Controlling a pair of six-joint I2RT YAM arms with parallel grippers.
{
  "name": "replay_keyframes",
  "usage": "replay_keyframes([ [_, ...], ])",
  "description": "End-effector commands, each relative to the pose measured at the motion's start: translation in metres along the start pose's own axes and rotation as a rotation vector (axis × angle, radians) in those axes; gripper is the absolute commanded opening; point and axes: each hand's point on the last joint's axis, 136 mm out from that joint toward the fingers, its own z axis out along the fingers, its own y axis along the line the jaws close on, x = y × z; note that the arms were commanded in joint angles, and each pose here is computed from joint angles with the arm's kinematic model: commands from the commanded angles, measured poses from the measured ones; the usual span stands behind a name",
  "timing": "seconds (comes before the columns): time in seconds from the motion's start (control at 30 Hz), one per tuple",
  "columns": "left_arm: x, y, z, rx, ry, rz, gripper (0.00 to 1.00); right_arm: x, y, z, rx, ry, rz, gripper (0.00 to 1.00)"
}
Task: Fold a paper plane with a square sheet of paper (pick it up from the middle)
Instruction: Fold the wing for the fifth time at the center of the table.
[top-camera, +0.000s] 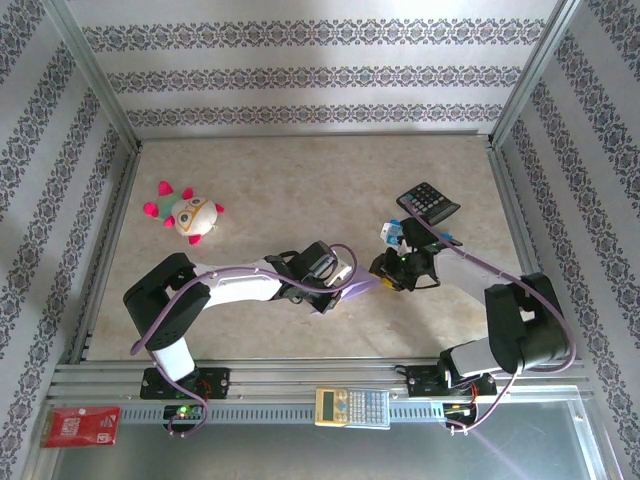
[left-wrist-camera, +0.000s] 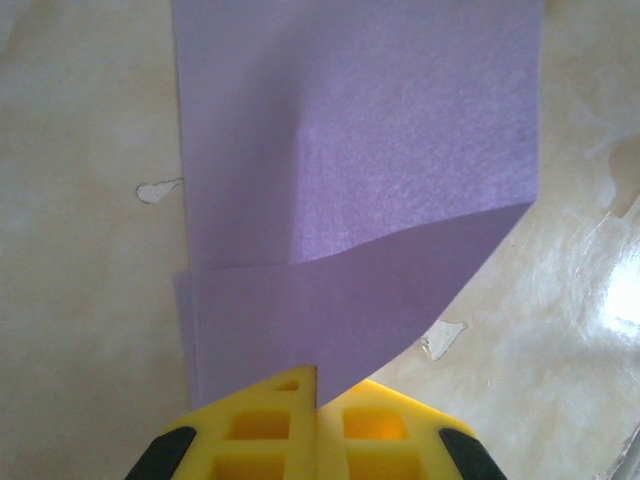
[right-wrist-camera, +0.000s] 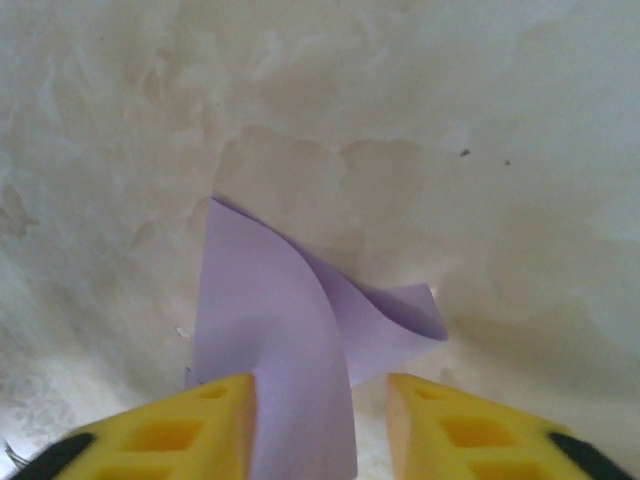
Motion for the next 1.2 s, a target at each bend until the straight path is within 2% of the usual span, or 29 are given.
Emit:
replay_keyframes([
  [0.0,0.01,0.004,0.0,-0.035,0.043,0.032,0.0,-0.009,0.01,0.001,-0.036,-0.007,0.013,0.29],
  [0.1,0.012,0.006,-0.001,-0.052,0.048,0.041,0.0,-0.012,0.011,0.003,-0.034,-0.006,0.015,0.2],
  [0.43,0.018,0.013,-0.005,-0.092,0.074,0.081,0.0,-0.022,0.016,0.012,-0.017,0.004,0.003,0.0],
  [0.8,0.014,0.011,-0.006,-0.082,0.049,0.048,0.0,-0.028,0.033,0.028,-0.029,0.078,-0.065,0.01],
  [0.97,0.009,0.003,-0.002,-0.032,0.029,-0.01,0.0,-0.024,0.039,0.038,-0.018,0.147,-0.131,0.1],
  [1.17,0.006,-0.002,0.0,0.02,0.043,-0.075,0.0,-0.027,0.039,0.029,0.036,0.161,-0.238,0.25],
])
